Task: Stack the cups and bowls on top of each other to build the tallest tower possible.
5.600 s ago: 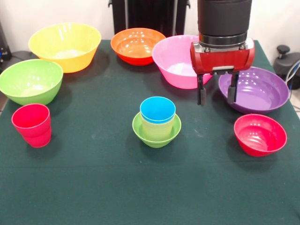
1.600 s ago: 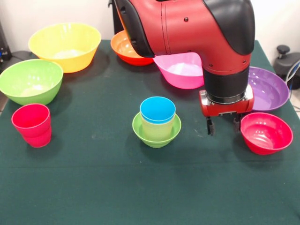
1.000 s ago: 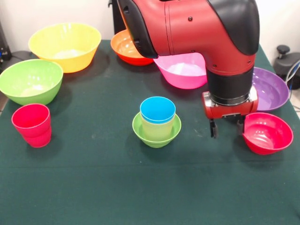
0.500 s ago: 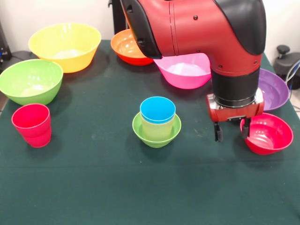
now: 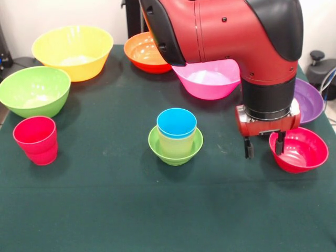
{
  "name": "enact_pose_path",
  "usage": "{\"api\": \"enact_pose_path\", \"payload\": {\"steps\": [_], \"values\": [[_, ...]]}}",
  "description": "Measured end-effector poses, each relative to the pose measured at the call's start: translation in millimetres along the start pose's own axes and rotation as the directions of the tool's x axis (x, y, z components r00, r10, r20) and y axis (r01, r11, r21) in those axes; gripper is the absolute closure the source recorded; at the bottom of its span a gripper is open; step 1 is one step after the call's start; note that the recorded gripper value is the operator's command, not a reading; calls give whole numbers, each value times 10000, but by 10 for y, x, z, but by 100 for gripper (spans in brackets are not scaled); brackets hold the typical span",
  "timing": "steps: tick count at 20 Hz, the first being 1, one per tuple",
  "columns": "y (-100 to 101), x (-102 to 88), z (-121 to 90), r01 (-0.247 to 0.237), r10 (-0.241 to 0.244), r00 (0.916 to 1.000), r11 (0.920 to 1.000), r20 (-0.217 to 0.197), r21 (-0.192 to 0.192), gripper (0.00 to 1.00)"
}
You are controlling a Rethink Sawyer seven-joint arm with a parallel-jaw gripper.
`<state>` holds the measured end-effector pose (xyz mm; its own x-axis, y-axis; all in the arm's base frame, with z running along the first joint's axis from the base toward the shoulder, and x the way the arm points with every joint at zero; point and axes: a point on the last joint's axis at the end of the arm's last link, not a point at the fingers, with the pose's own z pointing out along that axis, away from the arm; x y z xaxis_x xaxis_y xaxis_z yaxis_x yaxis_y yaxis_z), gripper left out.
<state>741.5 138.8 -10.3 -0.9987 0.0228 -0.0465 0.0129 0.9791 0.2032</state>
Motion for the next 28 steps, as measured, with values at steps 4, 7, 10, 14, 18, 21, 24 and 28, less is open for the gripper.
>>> {"api": "enact_pose_path", "payload": {"steps": [4, 7, 10, 14, 18, 21, 24, 28], "values": [[81, 4, 7, 34, -34, 10000, 10000, -12, -73, 0], [126, 5, 10, 41, -41, 10000, 9999, -19, -123, 0], [173, 3, 11, 35, -35, 10000, 9998, -23, -187, 0], [197, 10, 21, 45, -46, 10000, 9998, -41, -209, 0], [204, 22, 39, 50, -52, 10000, 9998, -70, -215, 0], [204, 25, 44, 49, -50, 10000, 9998, -78, -216, 0], [203, 27, 48, 47, -49, 10000, 9998, -84, -217, 0], [204, 34, 59, 46, -48, 9999, 9997, -103, -220, 0]]}}
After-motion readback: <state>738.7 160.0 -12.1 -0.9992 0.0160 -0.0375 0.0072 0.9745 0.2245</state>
